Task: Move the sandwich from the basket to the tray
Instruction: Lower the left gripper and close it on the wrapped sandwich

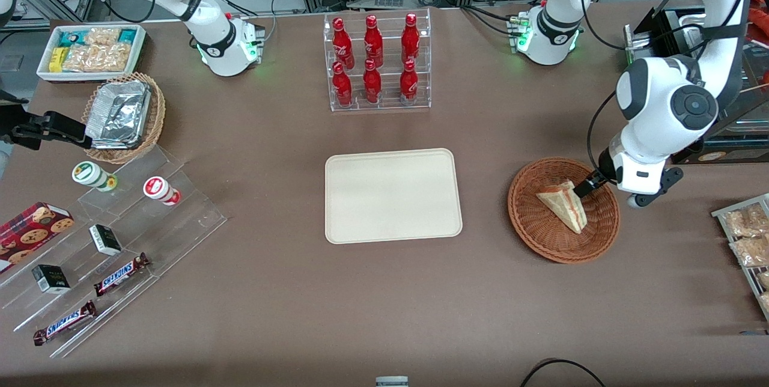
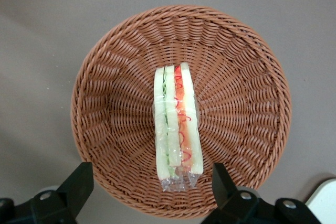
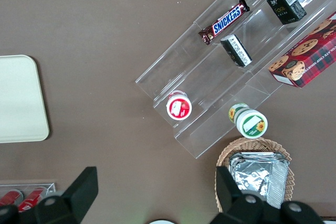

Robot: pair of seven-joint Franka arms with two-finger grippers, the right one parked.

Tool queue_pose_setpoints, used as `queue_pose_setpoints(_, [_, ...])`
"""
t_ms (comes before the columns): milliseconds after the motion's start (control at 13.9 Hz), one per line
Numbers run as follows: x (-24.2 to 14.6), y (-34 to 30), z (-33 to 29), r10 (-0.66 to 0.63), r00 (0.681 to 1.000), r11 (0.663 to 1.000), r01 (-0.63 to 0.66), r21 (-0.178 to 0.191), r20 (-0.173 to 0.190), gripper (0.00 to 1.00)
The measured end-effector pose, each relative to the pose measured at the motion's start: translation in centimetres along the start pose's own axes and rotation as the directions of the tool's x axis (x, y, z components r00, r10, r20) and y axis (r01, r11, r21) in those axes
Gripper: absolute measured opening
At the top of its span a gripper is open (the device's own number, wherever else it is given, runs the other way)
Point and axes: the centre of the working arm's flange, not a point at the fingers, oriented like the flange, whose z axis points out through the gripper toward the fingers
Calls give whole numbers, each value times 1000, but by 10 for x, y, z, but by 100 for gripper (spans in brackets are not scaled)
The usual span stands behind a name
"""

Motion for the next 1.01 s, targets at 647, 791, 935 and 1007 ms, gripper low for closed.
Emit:
queue_pose_setpoints(647, [-18,14,34,-6,1000,1000,6,-13,-2,100])
queue_pose_setpoints(791, [-20,13,42,-7,1000,1000,7,-18,-6,100])
queue_pose_setpoints(935, [-20,11,52,-10,1000,1000,10,-20,-7,100])
queue_pose_setpoints(1007, [-20,11,57,-11,1000,1000,11,-22,-7,100])
